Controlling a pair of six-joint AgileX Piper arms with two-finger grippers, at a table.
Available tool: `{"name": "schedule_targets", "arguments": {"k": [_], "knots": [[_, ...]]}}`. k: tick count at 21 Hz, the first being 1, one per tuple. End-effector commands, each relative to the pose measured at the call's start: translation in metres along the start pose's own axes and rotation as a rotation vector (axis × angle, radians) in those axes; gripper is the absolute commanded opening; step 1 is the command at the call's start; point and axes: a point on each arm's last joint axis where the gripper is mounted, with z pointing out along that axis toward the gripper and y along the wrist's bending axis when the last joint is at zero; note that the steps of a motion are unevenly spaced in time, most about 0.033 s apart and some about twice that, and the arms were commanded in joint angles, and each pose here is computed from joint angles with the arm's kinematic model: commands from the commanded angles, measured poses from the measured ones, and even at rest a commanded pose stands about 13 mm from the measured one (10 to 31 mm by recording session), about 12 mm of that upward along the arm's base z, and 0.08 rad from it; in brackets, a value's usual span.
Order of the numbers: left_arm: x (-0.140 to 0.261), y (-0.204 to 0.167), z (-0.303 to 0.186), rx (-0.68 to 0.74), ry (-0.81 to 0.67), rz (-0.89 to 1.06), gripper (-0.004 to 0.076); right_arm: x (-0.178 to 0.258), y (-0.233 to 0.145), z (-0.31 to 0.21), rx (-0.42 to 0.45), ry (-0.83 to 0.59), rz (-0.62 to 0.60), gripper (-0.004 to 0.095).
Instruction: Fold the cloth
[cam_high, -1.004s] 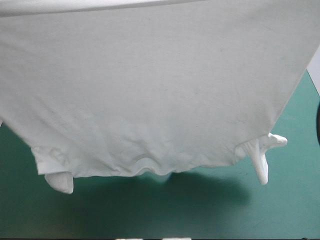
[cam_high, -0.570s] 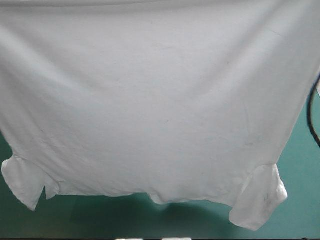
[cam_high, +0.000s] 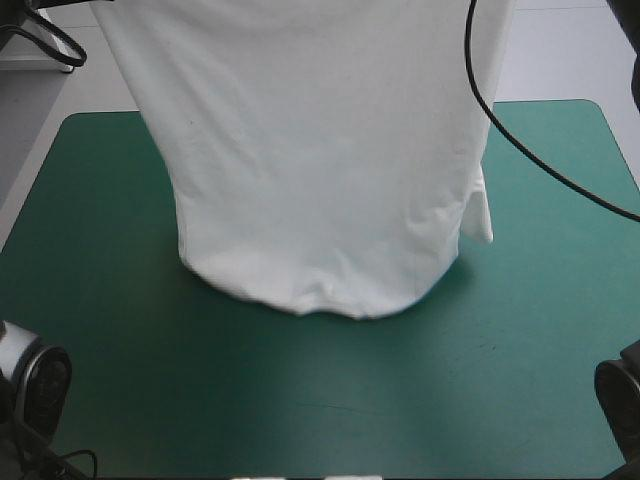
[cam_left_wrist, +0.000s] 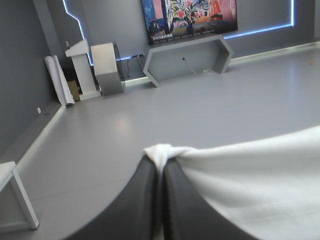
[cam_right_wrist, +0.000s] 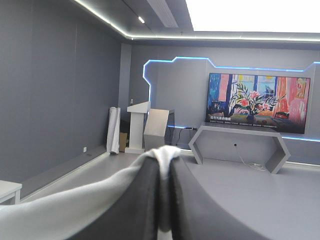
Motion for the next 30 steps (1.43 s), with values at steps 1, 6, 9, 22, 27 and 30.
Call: {"name": "schedule_targets", "arguments": {"k": [1,6,9,22,27,30], "knots": [[-0.033,0.008,-0.036,-0.047,-0.199,0.007,-0.001,-0.035,-0.007,-0.024,0.027,-0.162,-0.021,-0.0014],[-0.016,0.004,-0.022,-0.024,-0.062,0.056,-0.001,-0.005,-0.008,-0.014,0.049,0.078,-0.061,-0.0014],[0.037,-0.009,0.025,0.067,0.251,0.035,-0.001,0.075,-0.002,0.018,0.042,0.531,-0.071,-0.0014],[0.245,-0.061,0.056,0.327,1.147,-0.111,-0.001,0.287,0.024,-0.015,-0.054,1.453,-0.057,-0.0014],[0.258,-0.061,-0.029,0.316,1.233,-0.132,-0.001,0.278,0.023,-0.092,-0.098,1.561,-0.038,-0.0014],[0.266,-0.061,-0.083,0.298,1.276,-0.165,-0.001,0.269,0.02,-0.14,-0.082,1.586,-0.019,-0.0014]]}}
